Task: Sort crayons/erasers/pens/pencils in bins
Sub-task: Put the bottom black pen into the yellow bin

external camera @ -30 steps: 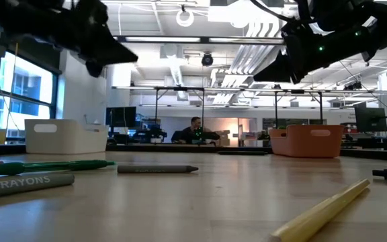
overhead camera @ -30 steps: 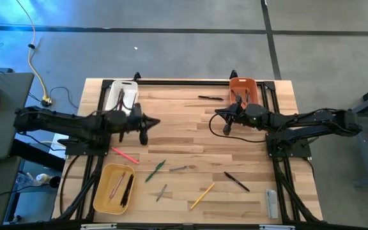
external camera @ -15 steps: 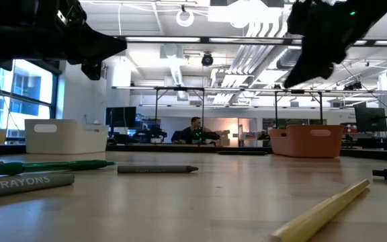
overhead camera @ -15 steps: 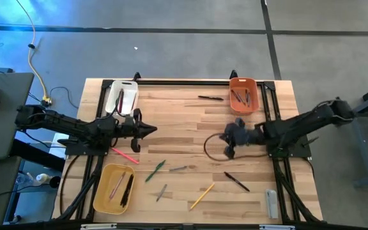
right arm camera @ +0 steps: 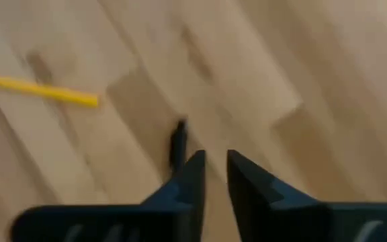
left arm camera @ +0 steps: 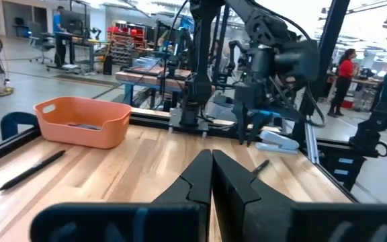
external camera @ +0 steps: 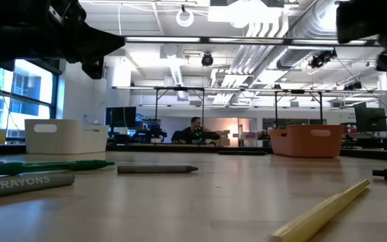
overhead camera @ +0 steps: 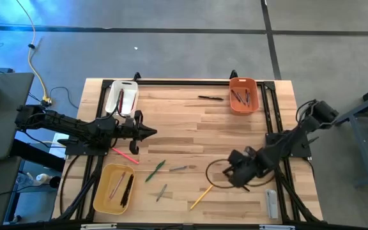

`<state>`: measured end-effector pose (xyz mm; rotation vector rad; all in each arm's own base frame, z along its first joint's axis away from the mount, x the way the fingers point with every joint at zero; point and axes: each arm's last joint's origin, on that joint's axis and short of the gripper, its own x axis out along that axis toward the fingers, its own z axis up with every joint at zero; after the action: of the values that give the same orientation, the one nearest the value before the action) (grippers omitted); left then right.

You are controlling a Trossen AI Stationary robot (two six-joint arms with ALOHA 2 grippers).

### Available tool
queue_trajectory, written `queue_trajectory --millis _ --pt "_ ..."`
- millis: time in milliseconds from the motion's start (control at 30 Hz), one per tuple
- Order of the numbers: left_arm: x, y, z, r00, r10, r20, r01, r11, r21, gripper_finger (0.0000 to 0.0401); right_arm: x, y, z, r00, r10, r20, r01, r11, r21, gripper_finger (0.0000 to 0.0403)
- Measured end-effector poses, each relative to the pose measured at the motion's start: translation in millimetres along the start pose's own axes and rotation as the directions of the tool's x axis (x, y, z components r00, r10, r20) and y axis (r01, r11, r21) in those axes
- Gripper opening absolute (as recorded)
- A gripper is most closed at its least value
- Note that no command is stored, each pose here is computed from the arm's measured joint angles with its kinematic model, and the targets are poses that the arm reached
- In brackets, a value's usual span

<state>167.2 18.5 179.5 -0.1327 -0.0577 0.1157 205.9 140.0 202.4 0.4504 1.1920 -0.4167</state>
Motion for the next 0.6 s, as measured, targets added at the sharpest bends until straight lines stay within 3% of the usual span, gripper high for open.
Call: queue_trajectory --millis 167,300,433,600 --pt "0 0 0 1.000 -0.008 -0.001 0.008 1.000 -0.003 0.0000 11 19 -19 0.991 -0.012 -0.131 0.019 0.998 0.053 0.0136" --pt "0 0 0 1.000 -0.008 -0.001 0.008 1.000 -0.005 0.0000 25 27 -33 0.983 -0.040 -0.180 0.053 0.996 0.066 0.0175" --pt "0 0 0 1.000 -0.008 -0.001 0.008 1.000 -0.026 0.0000 36 32 -41 0.973 -0.063 -0.222 0.077 0.995 0.058 0.0181" --pt "0 0 0 1.000 -0.008 -0.001 0.008 0.999 -0.051 0.0000 47 34 -46 0.968 -0.096 -0.231 0.108 0.993 0.041 0.0158"
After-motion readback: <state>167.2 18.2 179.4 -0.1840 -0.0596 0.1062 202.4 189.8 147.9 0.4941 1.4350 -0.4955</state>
